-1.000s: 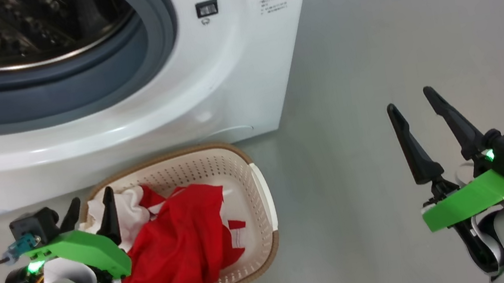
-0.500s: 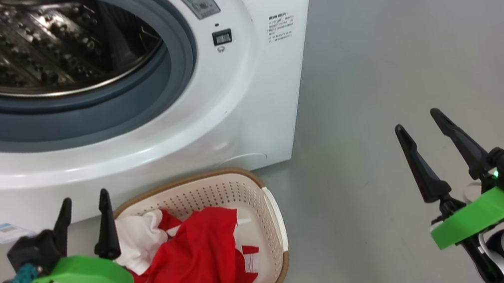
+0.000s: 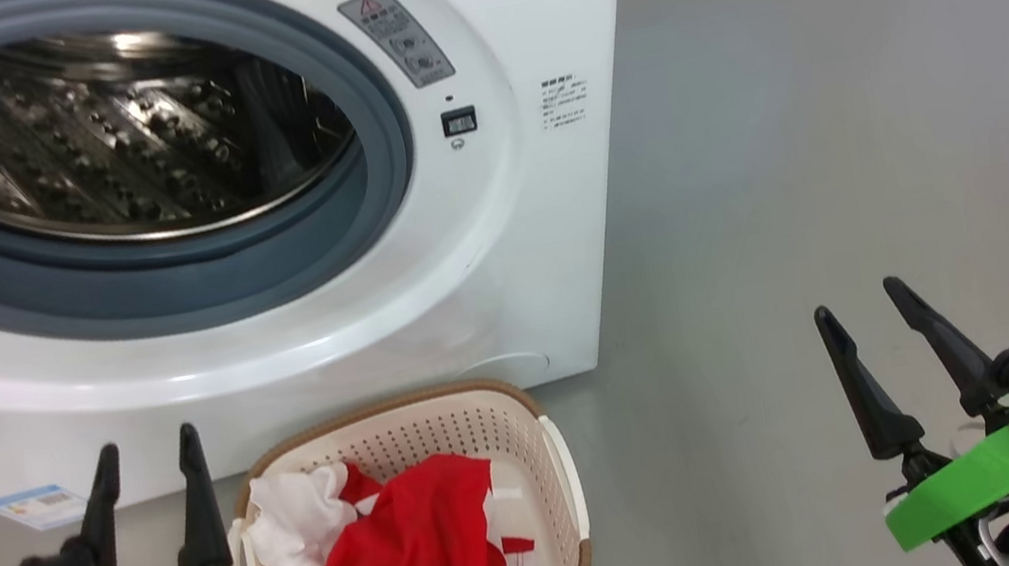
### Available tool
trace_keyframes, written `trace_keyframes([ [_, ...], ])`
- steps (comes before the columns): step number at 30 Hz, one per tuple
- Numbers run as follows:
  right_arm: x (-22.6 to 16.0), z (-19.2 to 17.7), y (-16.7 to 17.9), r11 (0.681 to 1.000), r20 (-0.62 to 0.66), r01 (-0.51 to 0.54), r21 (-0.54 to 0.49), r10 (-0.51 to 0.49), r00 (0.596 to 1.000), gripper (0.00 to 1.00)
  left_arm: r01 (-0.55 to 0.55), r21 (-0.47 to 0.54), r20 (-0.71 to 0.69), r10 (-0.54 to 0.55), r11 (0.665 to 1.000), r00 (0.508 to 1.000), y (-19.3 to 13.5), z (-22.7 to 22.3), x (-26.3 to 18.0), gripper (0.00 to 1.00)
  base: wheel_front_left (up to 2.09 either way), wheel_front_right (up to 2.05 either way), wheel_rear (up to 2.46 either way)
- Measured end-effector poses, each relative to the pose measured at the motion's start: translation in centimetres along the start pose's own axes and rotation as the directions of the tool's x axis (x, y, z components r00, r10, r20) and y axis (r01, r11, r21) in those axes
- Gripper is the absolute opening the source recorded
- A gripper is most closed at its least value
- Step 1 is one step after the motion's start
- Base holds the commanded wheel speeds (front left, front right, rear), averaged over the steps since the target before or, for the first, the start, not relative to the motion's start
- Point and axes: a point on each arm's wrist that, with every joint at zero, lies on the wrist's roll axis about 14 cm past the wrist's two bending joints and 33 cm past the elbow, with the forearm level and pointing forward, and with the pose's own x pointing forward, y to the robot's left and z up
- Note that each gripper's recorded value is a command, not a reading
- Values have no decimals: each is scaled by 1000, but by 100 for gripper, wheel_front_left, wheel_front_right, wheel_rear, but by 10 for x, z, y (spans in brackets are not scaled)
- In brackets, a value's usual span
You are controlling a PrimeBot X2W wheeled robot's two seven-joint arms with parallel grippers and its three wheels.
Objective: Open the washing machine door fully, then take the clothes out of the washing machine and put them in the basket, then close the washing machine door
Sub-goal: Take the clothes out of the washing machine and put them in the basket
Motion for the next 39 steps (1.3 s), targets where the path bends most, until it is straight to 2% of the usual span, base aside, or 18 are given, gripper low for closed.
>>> trace_keyframes([
  [15, -29, 8, -8, 999, 10, 35, -3, -35, 999, 100, -26, 9, 72, 25, 1000, 997, 5, 22, -38, 100, 0, 0, 0],
  [39, -68, 4, -16, 997, -8, 75, 0, -75, 997, 100, -54, 15, 95, 52, 998, 994, 5, 28, -91, 100, 0, 0, 0],
])
